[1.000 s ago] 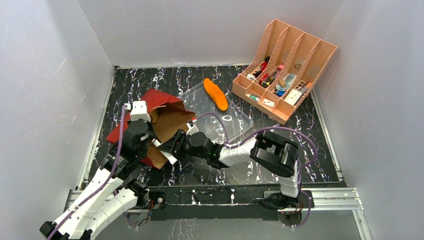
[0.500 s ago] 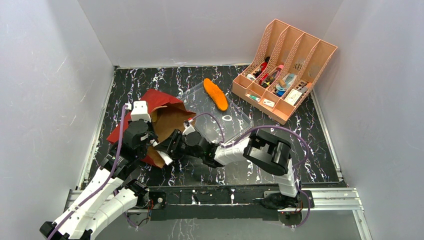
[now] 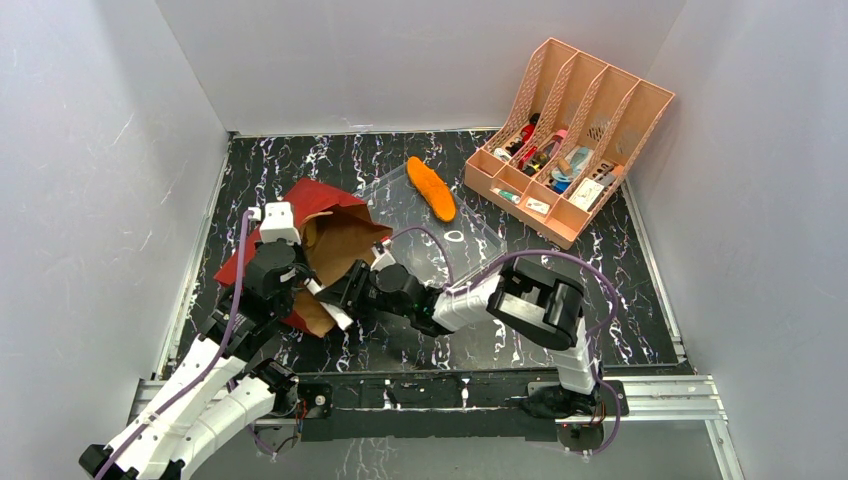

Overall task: Take the fake bread out of the paper bag
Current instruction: Take out the fake bread from the paper bag.

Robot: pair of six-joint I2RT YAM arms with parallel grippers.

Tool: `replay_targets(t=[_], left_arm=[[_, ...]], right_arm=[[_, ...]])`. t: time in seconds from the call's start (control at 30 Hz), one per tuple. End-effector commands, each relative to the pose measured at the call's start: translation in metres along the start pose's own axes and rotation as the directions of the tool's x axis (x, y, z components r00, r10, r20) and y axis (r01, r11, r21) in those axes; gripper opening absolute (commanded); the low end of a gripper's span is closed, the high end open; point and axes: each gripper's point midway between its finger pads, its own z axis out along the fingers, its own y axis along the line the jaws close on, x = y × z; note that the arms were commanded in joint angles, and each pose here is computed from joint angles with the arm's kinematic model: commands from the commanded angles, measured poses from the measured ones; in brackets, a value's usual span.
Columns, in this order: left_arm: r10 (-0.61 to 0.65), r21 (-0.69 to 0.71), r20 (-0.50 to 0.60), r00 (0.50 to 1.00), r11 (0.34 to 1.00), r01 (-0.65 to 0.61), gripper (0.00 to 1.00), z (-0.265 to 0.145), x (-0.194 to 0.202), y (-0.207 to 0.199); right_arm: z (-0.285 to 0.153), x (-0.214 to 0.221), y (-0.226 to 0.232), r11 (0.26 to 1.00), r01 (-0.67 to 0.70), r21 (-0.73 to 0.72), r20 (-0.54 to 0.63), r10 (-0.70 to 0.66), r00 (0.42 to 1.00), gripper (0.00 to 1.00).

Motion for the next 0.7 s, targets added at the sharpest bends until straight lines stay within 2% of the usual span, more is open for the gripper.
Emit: replay_targets(t=[0.0,0.67], left_arm=[[-0.046,-0.031,0.053,0.998,0.998,0.048,0.0,-0.003,-0.017,0.006],[-0.06,-0.058,0.06,0.996,0.996,0.064,0.0,-0.01,-0.026,0.013]], right_arm=[[-0.02,-0.011,0.05,0.99,0.044,-0.135,0.043,-0.038,0.998,0.0],[-0.05,0.007,0.044,0.99,0.088,-0.111,0.027,-0.086,0.996,0.0]])
